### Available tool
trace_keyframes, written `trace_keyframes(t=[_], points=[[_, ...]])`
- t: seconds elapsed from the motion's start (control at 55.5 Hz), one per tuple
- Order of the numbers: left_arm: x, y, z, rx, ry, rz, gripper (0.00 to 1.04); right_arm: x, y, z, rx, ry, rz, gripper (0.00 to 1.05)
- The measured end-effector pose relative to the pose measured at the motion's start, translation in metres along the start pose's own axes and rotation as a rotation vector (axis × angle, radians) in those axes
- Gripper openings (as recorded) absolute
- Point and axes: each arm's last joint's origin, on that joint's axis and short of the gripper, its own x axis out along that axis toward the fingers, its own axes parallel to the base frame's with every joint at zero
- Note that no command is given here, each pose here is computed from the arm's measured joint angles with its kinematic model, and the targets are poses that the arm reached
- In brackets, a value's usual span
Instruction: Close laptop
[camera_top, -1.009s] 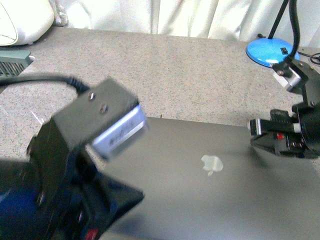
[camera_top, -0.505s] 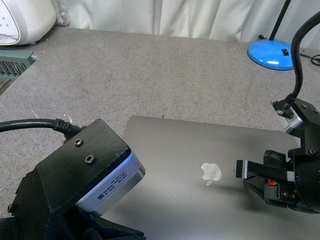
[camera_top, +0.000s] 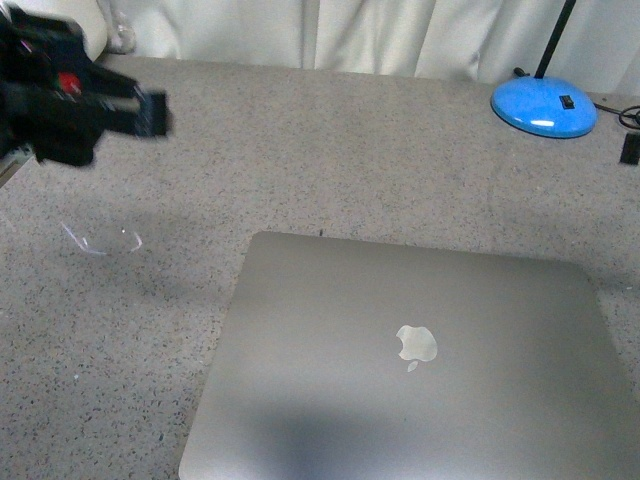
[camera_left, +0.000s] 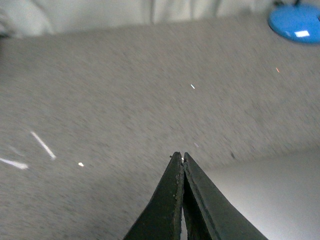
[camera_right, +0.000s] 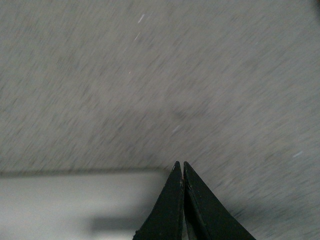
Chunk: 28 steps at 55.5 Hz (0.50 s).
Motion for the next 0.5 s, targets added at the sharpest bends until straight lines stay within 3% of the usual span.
trace_keyframes(t=[0.216,0.324,0.432,0.468,0.505], points=[[-0.016,0.033,0.01,-0.077,-0.141,0.196,0.04,-0.025,-0.004,0.003,-0.052,-0.17,-0.118,0.01],[-0.037,0.038,-0.003,-0.137,-0.197,0.279,0.04,-0.044,-0.001,0.001,-0.059,-0.315,-0.25,0.01],[-0.051,0.035,-0.017,-0.176,-0.229,0.333,0.04,-0.052,0.005,-0.005,-0.024,-0.371,-0.319,0.01],[-0.054,0.034,-0.022,-0.172,-0.241,0.318,0.04,-0.054,0.006,-0.009,-0.013,-0.375,-0.316,0.01],[-0.061,0.034,-0.028,-0.149,-0.281,0.267,0.04,-0.055,0.006,-0.013,-0.025,-0.363,-0.23,0.01]])
